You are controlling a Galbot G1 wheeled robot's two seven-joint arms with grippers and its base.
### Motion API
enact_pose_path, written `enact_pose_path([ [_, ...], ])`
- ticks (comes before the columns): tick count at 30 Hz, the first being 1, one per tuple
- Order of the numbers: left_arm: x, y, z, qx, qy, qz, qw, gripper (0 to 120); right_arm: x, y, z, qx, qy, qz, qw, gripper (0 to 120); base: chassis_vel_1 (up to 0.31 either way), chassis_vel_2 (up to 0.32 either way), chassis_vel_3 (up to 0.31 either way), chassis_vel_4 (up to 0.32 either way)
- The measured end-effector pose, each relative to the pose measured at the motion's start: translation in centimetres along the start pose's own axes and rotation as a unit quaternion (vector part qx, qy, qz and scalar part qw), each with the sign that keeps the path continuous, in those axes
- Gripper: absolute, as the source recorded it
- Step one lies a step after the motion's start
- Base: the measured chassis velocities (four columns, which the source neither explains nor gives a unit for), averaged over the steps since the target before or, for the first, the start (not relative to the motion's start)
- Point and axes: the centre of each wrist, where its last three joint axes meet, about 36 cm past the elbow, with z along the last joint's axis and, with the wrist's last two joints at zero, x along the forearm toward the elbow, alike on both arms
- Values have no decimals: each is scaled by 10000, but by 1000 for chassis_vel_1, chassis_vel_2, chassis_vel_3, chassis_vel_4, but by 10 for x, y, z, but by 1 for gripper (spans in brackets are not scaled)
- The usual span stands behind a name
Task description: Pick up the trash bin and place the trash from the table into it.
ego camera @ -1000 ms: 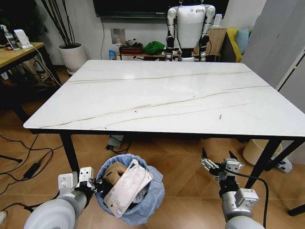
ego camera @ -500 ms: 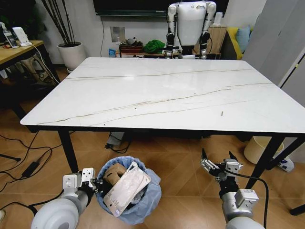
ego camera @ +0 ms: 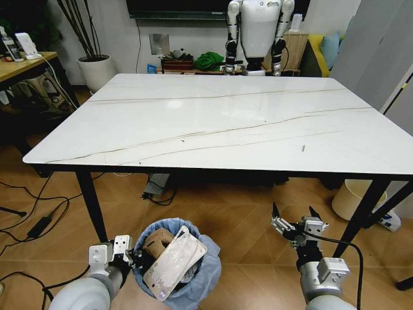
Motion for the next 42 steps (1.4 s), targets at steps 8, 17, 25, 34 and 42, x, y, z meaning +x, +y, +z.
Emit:
enact_pose_path([
  [8,-2,-1,3,157,32,-100,9998,0,2,2,1,-24,29,-37,10000,100,0,0,0,0],
  [17,-2,1,2,160,15,-148,9998,0,2,5,1,-97,38,-28,9999,100,0,0,0,0],
  [25,0,1,0,158,-1,-139,9998,0,2,8,1,-142,45,-10,9999,100,0,0,0,0],
  [34,1,-1,2,277,67,-161,9995,0,3,10,3,-132,62,-18,9999,100,0,0,0,0],
  [42,2,-1,4,357,130,-224,9990,0,3,12,7,-106,58,-35,9999,100,0,0,0,0],
])
